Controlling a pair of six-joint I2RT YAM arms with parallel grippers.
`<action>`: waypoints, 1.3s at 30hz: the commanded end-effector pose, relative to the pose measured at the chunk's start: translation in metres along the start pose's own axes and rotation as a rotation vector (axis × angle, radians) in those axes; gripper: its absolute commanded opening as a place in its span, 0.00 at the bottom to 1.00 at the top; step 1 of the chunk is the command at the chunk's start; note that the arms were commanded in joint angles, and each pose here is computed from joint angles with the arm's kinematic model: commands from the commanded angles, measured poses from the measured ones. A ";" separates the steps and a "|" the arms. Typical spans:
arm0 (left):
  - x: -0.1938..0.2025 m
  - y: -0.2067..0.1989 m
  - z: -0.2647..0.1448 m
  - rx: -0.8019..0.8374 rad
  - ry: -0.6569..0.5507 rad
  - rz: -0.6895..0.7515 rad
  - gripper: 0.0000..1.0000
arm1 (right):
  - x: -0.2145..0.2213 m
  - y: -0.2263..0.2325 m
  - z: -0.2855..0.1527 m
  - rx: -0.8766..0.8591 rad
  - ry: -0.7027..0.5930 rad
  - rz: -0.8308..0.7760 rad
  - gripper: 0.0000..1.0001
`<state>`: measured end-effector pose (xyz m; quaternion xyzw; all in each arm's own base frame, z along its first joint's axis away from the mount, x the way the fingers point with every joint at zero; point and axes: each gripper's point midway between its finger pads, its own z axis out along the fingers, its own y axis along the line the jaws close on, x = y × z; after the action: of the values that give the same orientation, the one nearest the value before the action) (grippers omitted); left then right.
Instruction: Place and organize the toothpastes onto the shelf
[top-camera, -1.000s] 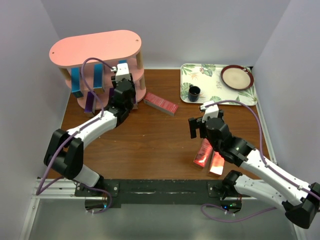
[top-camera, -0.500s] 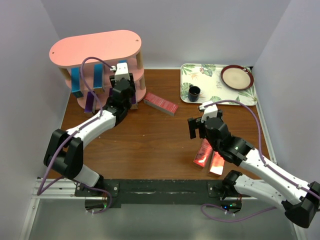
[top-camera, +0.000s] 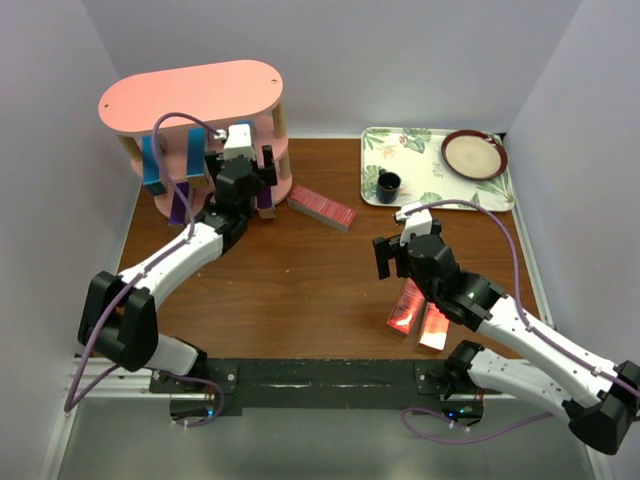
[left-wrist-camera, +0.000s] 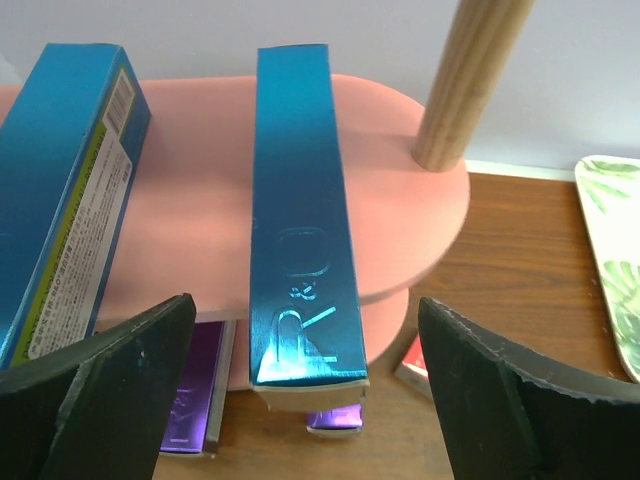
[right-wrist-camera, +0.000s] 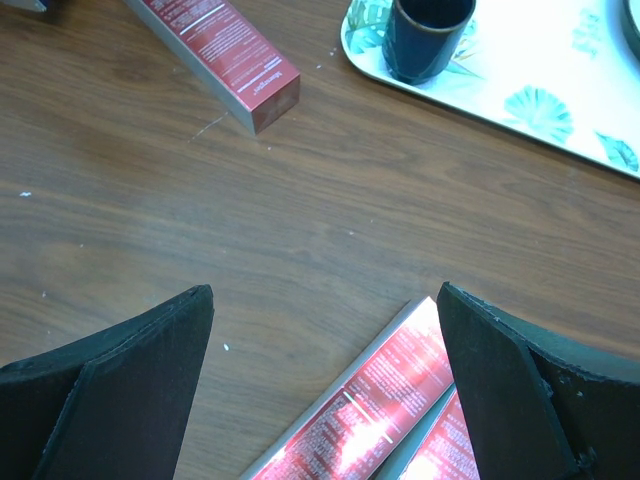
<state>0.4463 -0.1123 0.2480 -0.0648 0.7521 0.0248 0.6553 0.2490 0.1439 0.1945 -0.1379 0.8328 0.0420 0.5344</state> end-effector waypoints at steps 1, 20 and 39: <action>-0.043 -0.008 -0.022 0.098 -0.034 -0.063 1.00 | -0.010 0.008 0.002 -0.036 -0.020 0.010 0.98; -0.036 0.004 -0.176 0.554 -0.098 0.098 1.00 | -0.016 0.038 0.094 -0.218 0.150 -0.021 0.98; 0.002 0.014 -0.192 0.590 -0.127 0.103 1.00 | 0.007 0.068 0.232 -0.335 0.348 -0.328 0.99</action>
<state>0.2548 -0.1256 0.2625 0.1656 0.7031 -0.1668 0.6711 0.4236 0.2508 0.0859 -0.3156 0.8710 0.0647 0.3710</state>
